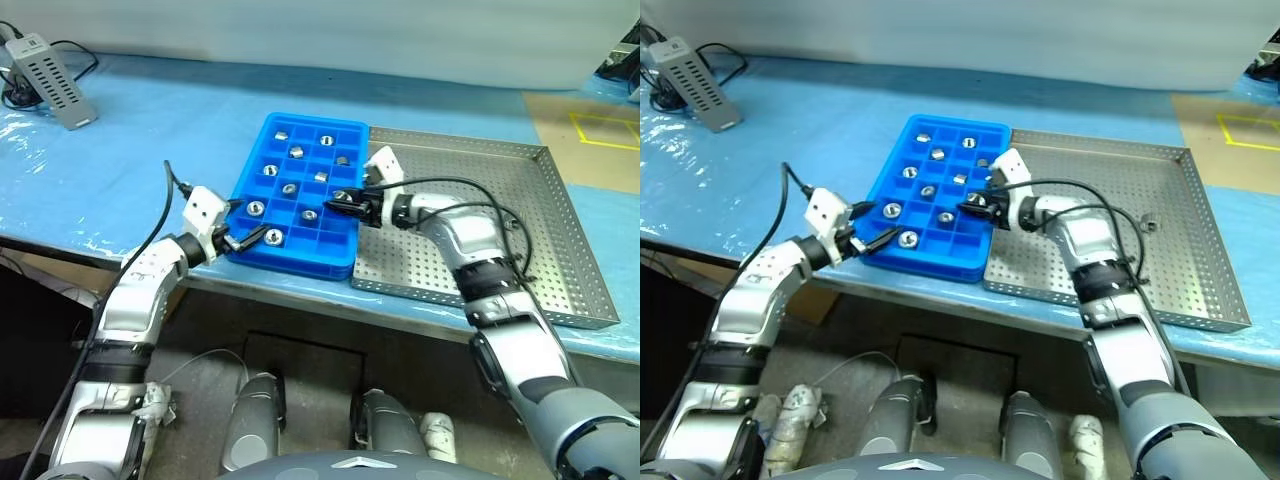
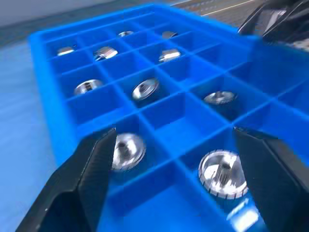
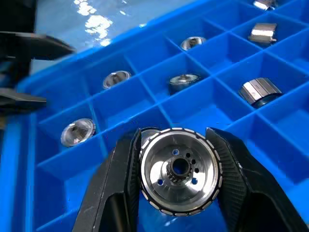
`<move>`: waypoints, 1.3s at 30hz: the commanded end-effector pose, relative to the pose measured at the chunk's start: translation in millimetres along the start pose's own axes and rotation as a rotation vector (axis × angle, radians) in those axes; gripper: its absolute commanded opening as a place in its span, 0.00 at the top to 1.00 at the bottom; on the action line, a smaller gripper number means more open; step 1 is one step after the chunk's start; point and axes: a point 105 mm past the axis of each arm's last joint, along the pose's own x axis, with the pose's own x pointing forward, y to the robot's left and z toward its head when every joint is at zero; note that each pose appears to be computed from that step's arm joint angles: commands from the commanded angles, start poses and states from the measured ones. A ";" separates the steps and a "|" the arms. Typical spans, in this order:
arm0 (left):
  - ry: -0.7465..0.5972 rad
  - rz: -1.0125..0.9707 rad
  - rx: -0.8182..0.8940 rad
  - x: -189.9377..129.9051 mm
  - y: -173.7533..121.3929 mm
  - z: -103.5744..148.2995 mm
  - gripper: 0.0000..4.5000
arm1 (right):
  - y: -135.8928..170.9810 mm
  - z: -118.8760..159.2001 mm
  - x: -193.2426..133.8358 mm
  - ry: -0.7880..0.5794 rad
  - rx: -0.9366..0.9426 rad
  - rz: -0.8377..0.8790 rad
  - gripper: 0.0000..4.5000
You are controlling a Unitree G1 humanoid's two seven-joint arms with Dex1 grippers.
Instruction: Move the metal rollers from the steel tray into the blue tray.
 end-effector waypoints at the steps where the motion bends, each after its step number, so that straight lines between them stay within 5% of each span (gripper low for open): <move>1: -0.054 0.045 0.030 -8.1 4.2 20.1 0.10 | -20.9 22.5 1.5 -0.049 -0.063 -0.098 0.63; 10: -0.027 0.083 0.034 -17.9 3.5 15.1 0.10 | -42.9 -0.2 0.4 0.091 -0.162 -0.174 0.63; 16: -0.042 0.006 0.022 -1.3 -11.4 17.5 0.10 | -50.7 13.4 -8.2 -0.002 -0.120 -0.213 0.20; 25: -0.122 -0.210 0.005 53.6 -45.6 34.9 0.10 | -119.4 35.5 -91.0 -0.147 -0.126 -0.719 0.20; 30: -0.150 -0.302 0.005 74.1 -59.3 40.2 0.10 | -149.7 22.6 -145.3 -0.034 -0.182 -1.105 0.20; 39: -0.162 -0.378 0.010 85.3 -73.9 37.8 0.10 | -146.3 1.2 -173.1 -0.115 0.027 -1.011 0.20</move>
